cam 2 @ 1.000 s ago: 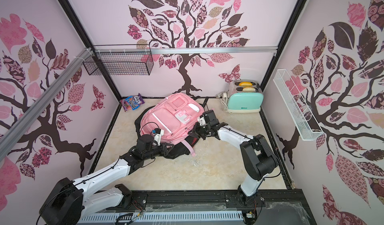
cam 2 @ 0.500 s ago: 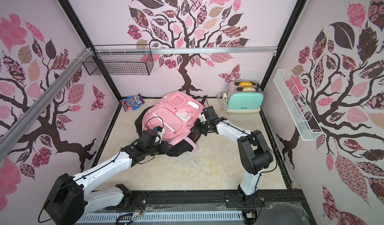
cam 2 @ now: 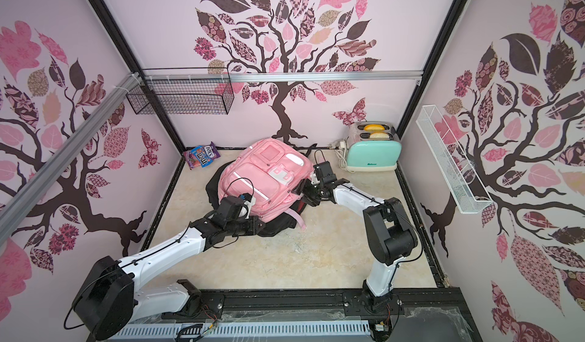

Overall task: Zip up the backpack
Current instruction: Zip the zipper on the backpack.

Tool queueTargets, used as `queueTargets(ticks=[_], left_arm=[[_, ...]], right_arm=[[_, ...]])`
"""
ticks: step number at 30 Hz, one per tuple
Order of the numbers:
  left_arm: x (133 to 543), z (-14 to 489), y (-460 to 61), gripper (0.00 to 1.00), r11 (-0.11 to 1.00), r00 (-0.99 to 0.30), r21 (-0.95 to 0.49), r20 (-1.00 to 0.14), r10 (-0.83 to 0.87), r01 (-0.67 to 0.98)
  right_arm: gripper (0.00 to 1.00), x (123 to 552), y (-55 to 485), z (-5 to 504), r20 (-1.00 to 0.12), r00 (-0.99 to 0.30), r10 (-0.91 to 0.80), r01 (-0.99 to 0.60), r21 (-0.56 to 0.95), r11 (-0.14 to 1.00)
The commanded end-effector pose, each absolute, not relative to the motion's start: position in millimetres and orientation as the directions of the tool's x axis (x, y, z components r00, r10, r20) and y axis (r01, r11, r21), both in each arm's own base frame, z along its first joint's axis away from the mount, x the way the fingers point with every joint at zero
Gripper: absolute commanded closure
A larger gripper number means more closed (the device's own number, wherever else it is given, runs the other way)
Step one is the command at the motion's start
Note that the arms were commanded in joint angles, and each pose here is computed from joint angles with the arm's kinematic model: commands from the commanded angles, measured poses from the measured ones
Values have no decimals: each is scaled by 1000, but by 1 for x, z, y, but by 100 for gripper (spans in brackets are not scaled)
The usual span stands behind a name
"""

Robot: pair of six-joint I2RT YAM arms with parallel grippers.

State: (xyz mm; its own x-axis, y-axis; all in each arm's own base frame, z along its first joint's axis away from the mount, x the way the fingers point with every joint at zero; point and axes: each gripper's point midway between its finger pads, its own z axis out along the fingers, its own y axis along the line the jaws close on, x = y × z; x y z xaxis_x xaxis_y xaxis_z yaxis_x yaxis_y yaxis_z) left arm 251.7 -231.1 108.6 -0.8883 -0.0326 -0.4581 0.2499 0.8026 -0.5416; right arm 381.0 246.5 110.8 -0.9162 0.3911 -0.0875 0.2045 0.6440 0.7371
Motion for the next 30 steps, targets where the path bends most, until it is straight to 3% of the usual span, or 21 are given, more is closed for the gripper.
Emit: queueTargets(ticks=[1, 6, 15, 19, 26, 30], left_arm=[[242, 121, -256, 100, 731, -888, -602, -460, 12, 322], [236, 131, -276, 100, 694, -873, -610, -485, 56, 383], [231, 132, -282, 100, 676, -868, -615, -492, 73, 405], [230, 132, -283, 100, 671, -868, -620, -492, 71, 406], [231, 130, -285, 100, 665, -869, -623, -489, 78, 411], [231, 129, -281, 100, 681, -866, -608, -494, 79, 409]], right_arm=[[25, 368, 251, 118, -17, -901, 434, 260, 779, 570], [24, 341, 276, 115, 67, -913, 403, 286, 809, 514], [27, 322, 307, 113, 88, -928, 362, 272, 825, 496], [41, 324, 306, 118, 59, -933, 356, 244, 831, 500], [94, 327, 303, 129, -29, -945, 326, 167, 814, 556], [100, 330, 306, 131, -74, -960, 270, 104, 802, 588]])
